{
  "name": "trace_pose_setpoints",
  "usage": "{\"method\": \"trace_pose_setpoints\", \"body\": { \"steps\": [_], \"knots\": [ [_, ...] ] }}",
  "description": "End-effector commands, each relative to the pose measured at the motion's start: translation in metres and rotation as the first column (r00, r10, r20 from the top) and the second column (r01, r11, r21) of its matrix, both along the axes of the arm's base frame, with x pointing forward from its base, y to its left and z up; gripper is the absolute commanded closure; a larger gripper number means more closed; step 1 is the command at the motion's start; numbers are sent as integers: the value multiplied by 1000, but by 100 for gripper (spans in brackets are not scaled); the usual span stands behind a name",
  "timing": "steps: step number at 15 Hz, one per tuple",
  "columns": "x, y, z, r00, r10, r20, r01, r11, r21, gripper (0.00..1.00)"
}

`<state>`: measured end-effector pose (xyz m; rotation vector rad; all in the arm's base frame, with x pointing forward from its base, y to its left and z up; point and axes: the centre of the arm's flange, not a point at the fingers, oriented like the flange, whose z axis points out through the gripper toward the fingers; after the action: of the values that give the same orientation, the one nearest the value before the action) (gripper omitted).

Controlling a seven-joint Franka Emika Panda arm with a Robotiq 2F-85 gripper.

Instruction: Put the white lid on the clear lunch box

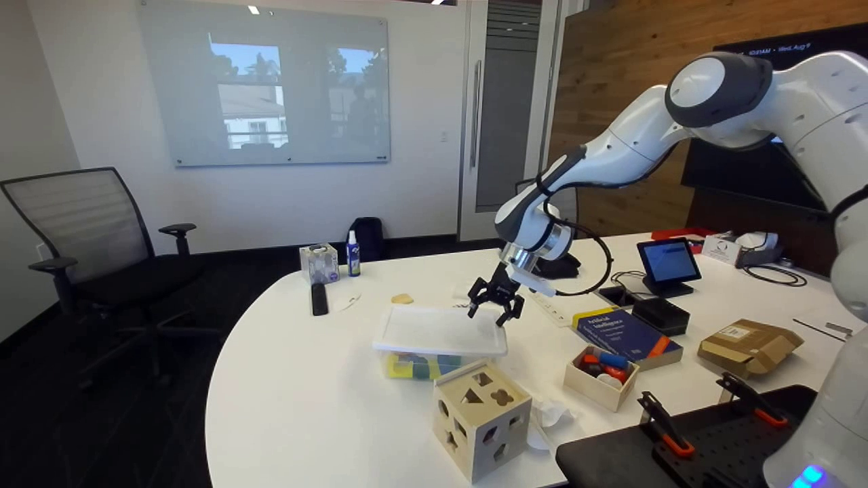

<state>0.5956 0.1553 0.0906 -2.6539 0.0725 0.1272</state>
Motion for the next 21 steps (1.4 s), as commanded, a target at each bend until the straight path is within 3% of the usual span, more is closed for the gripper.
{"method": "trace_pose_setpoints", "body": {
  "steps": [1,5,9,16,21],
  "knots": [
    [-6,4,-48,1000,0,-8,0,999,-51,0],
    [-6,2,-64,999,-28,-19,27,998,-61,0],
    [-2,1,-45,998,-61,-10,60,997,-40,0],
    [-2,5,40,996,-75,36,75,997,14,0],
    [-1,12,112,989,-68,130,68,998,3,0]
  ]
}}
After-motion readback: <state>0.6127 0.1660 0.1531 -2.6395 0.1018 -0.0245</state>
